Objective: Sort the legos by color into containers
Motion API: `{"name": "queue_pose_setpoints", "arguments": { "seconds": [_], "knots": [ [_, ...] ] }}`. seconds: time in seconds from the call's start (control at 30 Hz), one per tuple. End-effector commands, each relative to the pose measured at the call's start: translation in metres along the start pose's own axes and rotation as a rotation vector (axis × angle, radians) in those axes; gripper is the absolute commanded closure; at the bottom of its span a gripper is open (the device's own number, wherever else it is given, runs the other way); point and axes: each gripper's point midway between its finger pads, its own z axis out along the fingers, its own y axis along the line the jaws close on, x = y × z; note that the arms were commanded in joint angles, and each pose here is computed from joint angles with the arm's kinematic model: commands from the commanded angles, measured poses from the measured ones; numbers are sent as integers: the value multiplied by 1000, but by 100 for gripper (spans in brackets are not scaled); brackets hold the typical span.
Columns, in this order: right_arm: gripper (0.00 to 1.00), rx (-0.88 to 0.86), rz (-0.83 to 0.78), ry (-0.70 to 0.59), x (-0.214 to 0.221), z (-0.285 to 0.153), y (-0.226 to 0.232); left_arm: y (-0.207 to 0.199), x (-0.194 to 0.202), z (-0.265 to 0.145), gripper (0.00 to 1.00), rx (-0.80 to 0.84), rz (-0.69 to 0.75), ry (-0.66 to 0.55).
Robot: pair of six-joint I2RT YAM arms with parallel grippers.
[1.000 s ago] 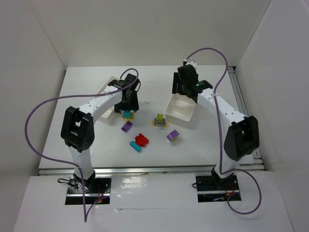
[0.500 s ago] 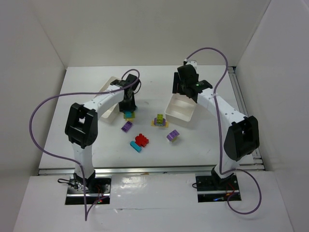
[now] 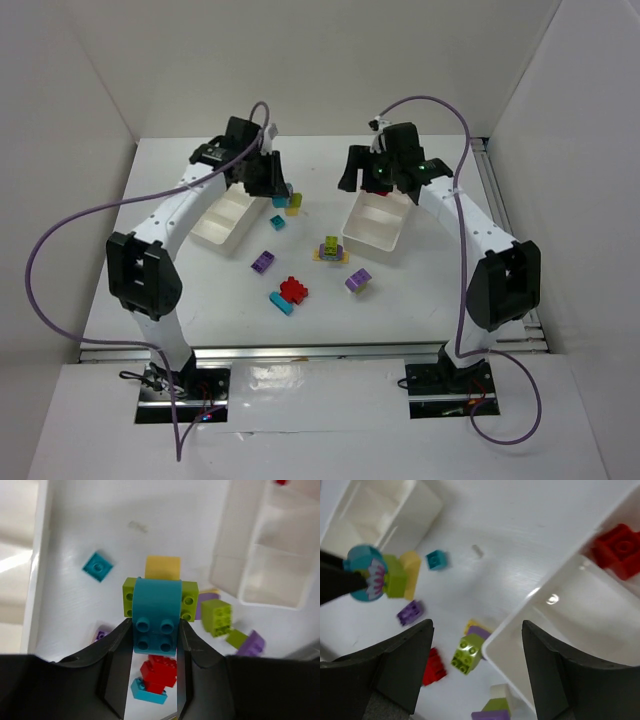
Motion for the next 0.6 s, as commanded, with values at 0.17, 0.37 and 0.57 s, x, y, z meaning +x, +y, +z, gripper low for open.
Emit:
{"name": "queue_pose_setpoints", "arguments": {
  "seconds": [0.17, 0.37, 0.57],
  "knots": [
    [14, -569, -93, 96, 7, -28, 96, -53, -39, -68, 100, 639, 41, -74],
    [13, -513, -26, 97, 6, -15, 101, -44, -39, -59, 100, 608, -9, -83],
    [12, -580, 69, 73, 7, -5, 127, -43, -29, -61, 100, 575, -36, -92]
  ]
}}
